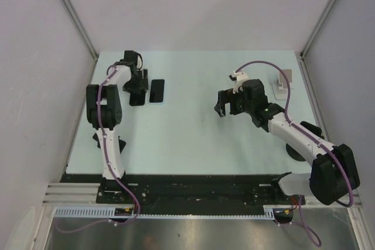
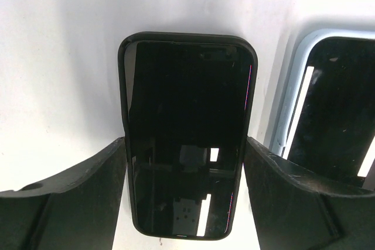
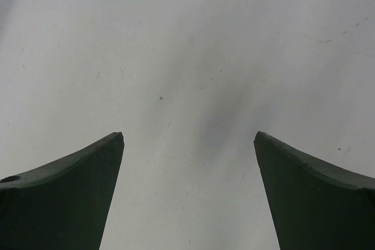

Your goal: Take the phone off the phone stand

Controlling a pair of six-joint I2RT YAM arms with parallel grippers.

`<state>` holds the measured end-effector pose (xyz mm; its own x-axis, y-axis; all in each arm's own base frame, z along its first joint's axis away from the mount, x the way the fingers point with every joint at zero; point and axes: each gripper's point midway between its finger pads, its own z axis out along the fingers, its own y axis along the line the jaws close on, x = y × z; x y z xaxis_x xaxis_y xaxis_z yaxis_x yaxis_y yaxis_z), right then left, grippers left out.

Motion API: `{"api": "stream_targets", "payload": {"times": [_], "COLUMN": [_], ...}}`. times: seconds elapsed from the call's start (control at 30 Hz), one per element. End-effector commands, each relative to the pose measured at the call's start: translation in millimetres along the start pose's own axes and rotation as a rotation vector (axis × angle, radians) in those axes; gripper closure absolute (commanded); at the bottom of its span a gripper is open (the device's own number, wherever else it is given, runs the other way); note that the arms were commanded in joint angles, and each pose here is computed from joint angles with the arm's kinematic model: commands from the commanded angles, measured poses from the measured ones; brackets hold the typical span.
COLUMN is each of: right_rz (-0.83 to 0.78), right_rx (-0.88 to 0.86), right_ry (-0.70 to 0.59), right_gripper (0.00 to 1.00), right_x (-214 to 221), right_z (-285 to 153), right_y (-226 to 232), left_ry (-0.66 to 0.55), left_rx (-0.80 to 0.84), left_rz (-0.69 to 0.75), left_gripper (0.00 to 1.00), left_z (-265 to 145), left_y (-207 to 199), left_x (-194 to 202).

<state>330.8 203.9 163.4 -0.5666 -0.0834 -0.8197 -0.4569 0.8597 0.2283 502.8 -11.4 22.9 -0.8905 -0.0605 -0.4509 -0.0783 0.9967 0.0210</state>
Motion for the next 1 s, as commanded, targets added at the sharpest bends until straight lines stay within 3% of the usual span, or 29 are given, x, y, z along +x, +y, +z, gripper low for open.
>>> {"api": "stream_targets", "payload": {"times": [0.0,0.5,0.63,0.97], "right_rz": [-0.023,-0.023,-0.024,-0.027], "right_rx": [-0.001,-0.009,-0.009,-0.012], "right_ry": [-0.039,-0.036,-0.039,-0.049], "right_gripper": [0.01,0.01,0.01,0.01], "right_x": [-9,-9,-10,-12], "right_z": [-1,-1,-2,-5], "right_y": [1,2,3,4], "left_ry": [-0.076,-0.079,-0.084,-0.116], "left_rx": [0.077,0.09,0.073,0.029], "left_rz": [0.038,0.069,0.07,-0.005], "left_gripper": [0.47,0.47,0.36,0.18], "left_z": [-2,-4,-5,-22], "left_y": [-25,-45,-41,-23], "left_x": [-28,-26,-28,-36]}}
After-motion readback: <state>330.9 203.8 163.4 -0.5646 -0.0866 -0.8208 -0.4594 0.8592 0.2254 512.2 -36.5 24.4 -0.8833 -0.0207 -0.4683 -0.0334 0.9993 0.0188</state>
